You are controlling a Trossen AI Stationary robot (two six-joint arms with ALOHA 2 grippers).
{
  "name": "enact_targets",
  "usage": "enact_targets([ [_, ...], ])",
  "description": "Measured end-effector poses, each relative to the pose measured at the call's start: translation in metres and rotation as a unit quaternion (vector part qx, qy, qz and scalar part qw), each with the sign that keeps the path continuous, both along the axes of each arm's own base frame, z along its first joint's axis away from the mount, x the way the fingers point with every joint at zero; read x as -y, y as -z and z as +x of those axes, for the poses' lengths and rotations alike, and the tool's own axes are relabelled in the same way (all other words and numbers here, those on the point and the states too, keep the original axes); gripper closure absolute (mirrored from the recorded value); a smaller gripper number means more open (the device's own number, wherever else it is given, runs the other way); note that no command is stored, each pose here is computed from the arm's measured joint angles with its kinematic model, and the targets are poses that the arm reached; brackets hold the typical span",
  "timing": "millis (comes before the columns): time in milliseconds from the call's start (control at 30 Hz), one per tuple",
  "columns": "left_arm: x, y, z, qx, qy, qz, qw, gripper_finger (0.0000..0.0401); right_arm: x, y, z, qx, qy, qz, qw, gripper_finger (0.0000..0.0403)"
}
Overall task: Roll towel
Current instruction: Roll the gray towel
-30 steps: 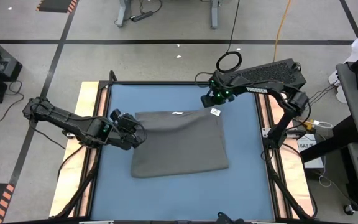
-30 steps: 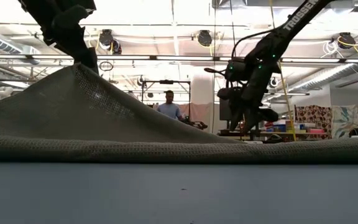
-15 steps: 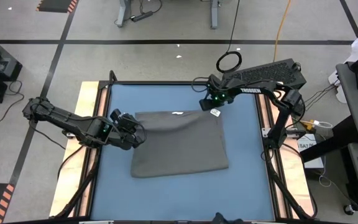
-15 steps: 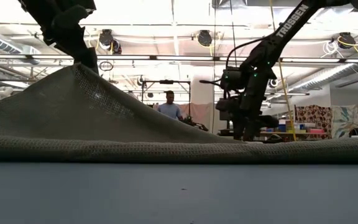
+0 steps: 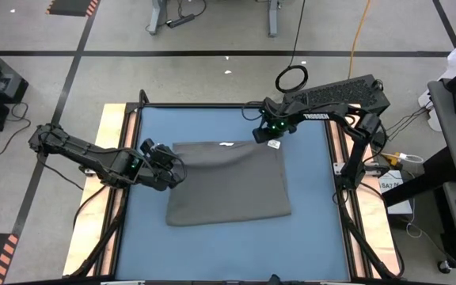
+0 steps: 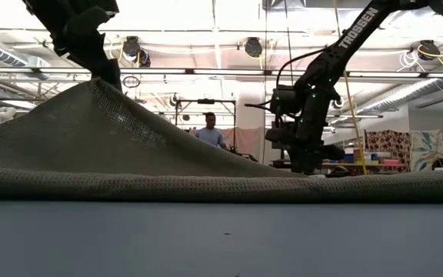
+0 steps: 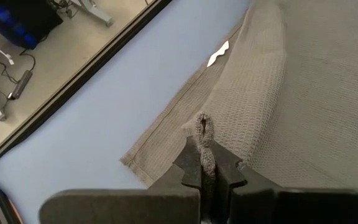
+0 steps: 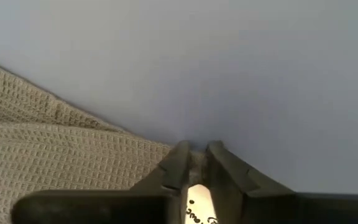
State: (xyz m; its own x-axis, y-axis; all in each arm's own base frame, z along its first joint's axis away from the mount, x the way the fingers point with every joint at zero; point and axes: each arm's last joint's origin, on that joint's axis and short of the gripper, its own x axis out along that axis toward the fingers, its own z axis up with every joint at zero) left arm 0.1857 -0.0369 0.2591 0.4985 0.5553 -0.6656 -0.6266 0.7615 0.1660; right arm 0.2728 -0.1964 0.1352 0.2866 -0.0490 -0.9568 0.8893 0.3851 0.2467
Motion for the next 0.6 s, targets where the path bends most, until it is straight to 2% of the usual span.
enact_targets([
  [100,0.0,0.0,0.0,-0.005,0.006,0.005,1.0,0.0397,0.0,-0.002,0.0,0.004,-0.001,-0.003,1.0,0.0394],
  [233,0.0,0.0,0.0,-0.005,0.007,0.005,1.0,0.0397,-0.004,-0.011,-0.004,0.007,-0.004,0.001,1.0,0.0397],
  [400,0.0,0.0,0.0,-0.004,0.006,0.004,1.0,0.0397,-0.013,-0.037,-0.011,0.024,-0.023,0.007,0.999,0.0401],
  [600,0.0,-0.001,0.001,0.001,0.006,0.002,1.0,0.0397,-0.027,-0.078,-0.021,0.066,-0.043,-0.033,0.996,0.0402],
])
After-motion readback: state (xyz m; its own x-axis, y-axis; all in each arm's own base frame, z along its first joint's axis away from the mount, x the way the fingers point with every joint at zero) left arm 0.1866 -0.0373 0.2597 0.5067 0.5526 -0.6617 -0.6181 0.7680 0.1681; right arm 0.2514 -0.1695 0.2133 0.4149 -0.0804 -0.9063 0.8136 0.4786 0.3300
